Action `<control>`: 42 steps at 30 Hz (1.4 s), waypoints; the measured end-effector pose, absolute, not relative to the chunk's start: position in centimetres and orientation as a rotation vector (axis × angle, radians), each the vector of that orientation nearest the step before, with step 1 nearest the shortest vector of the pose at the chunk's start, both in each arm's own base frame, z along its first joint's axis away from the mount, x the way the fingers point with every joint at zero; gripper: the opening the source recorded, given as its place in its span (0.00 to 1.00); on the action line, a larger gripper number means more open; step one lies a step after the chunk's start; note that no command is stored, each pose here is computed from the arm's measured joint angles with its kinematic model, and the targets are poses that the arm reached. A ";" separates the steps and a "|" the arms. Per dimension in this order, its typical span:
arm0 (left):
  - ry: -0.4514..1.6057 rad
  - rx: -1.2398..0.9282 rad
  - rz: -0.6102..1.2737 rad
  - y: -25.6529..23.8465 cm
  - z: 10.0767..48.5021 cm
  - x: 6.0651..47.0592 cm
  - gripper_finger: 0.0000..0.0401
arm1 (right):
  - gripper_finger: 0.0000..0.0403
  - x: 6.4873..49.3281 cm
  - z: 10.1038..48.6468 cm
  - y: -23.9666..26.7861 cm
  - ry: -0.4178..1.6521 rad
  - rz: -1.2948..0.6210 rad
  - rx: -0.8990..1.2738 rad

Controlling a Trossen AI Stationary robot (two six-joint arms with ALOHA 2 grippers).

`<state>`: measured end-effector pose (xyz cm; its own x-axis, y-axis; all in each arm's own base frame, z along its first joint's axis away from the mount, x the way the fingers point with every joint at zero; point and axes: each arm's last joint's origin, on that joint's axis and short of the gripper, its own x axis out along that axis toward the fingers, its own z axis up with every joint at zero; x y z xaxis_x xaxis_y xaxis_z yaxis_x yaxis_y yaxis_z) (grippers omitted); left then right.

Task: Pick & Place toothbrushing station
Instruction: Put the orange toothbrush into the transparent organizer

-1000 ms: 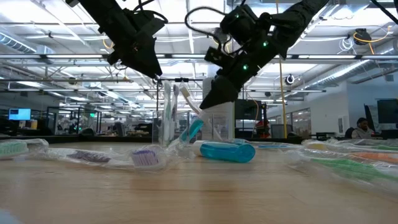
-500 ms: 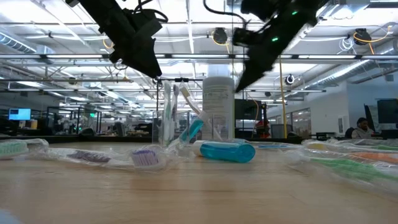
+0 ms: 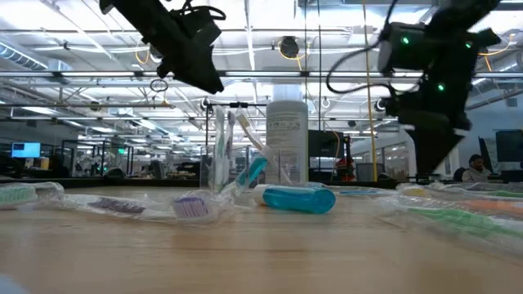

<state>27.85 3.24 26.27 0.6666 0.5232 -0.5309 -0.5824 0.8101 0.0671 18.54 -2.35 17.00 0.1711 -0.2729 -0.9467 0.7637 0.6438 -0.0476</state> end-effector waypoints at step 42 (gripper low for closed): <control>0.480 0.003 0.593 4.0 27.3 28.5 0.32 | 0.34 14.8 10.2 -6.4 0.538 -1.140 0.787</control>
